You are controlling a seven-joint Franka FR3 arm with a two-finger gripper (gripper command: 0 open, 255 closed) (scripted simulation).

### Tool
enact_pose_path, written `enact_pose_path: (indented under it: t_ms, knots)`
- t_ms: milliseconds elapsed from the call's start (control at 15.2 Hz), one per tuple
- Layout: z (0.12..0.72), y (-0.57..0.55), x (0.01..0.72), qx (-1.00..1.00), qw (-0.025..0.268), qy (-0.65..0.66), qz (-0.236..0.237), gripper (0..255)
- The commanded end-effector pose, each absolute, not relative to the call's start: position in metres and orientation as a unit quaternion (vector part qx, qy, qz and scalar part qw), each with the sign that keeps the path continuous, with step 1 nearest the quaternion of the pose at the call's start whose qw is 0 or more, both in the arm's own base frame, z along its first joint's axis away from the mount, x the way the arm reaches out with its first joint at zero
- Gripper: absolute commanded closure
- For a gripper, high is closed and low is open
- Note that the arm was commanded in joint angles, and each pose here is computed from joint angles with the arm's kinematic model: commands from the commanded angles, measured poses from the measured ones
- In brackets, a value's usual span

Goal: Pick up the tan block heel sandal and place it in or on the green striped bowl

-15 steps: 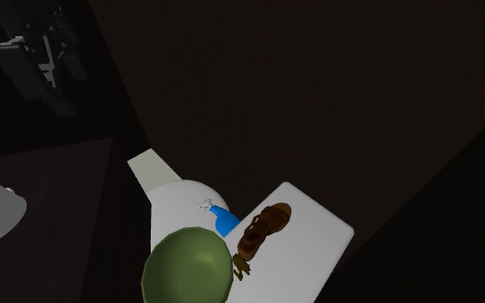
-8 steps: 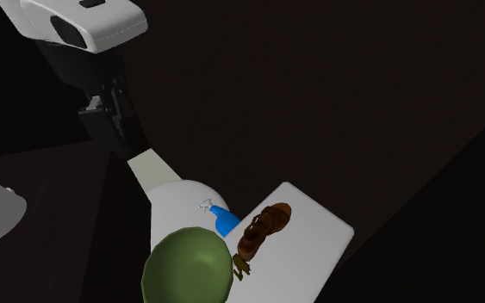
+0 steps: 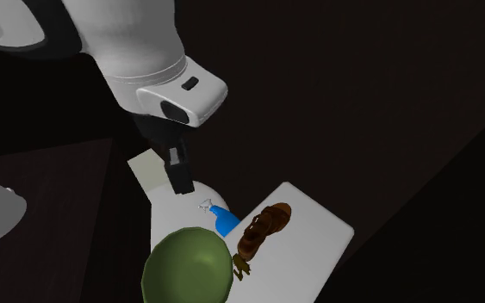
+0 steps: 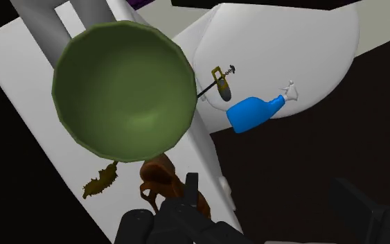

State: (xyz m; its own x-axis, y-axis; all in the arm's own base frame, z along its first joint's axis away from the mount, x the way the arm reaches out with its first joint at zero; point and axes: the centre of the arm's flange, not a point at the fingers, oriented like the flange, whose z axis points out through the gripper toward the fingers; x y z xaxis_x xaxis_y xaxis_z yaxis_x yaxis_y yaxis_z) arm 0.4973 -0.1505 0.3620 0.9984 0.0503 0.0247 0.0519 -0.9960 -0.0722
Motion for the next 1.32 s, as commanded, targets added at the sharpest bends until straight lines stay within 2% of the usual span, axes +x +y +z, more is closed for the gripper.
enact_pose_path:
  t_ms: [0,858,1254]
  knots:
    - [0.346,-0.159,0.512,-0.999,0.037,-0.03,-0.015,0]
    - [0.243,-0.219,0.63,-0.997,0.04,-0.058,-0.039,0]
    - [0.213,-0.219,0.636,-0.997,0.04,-0.059,-0.04,0]
